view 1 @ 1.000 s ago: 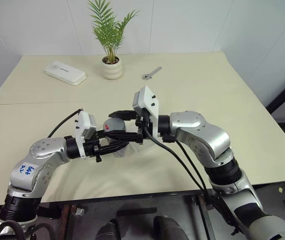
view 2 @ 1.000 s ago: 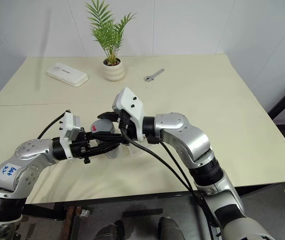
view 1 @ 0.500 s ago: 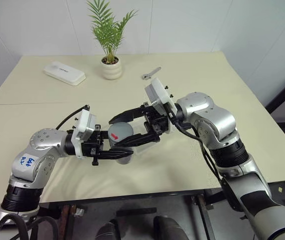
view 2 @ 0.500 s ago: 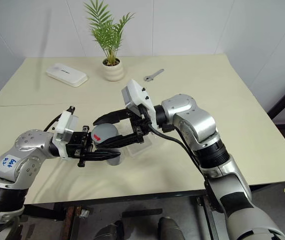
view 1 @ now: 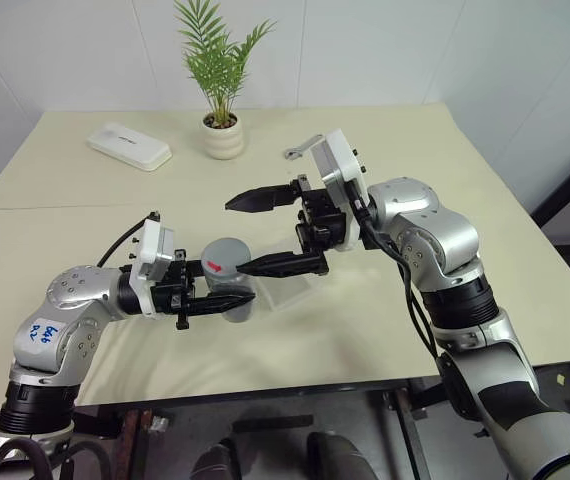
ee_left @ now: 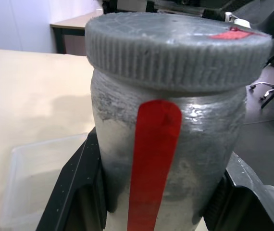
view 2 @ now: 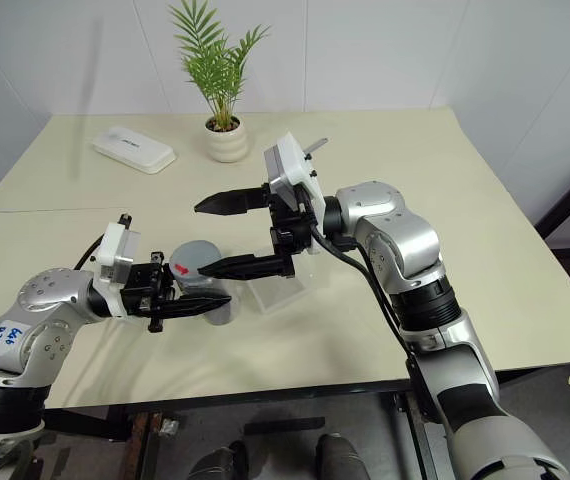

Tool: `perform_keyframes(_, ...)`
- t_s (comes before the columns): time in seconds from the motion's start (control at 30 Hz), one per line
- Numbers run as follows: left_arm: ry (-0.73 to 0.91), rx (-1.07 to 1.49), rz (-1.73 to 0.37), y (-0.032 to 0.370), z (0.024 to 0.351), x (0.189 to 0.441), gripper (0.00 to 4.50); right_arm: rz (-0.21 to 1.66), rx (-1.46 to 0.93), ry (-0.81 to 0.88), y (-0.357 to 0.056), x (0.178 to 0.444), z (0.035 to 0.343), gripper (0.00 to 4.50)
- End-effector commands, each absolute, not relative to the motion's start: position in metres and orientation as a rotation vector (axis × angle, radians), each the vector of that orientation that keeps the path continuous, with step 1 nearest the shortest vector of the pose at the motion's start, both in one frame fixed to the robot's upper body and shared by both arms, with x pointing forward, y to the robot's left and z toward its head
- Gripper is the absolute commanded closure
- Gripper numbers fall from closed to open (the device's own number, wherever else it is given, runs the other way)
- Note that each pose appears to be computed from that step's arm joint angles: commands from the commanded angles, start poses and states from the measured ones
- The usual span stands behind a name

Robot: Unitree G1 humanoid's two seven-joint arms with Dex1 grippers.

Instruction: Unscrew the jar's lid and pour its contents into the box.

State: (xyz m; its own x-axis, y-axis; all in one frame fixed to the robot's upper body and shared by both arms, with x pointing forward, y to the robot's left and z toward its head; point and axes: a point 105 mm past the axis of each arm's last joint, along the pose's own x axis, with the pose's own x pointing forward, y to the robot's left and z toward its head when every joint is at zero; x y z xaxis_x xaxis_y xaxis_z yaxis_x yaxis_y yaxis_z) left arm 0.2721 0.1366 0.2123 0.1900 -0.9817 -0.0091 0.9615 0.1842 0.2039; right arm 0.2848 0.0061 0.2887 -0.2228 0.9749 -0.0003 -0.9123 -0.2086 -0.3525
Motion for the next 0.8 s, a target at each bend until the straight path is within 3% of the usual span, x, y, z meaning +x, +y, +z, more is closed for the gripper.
perform_keyframes(0.03,-0.172,0.192,-1.352,0.138,0.221,0.274,2.56,1.747,-0.284,-0.366,0.014,0.275,0.295,0.01)
perform_keyframes(0.33,-0.178,0.174,-1.372,0.125,0.221,0.275,2.56,1.636,-0.305,-0.325,0.044,0.281,0.287,0.01)
perform_keyframes(0.8,-0.193,0.174,-1.367,0.126,0.222,0.272,2.56,1.535,-0.322,-0.294,0.028,0.309,0.286,0.01)
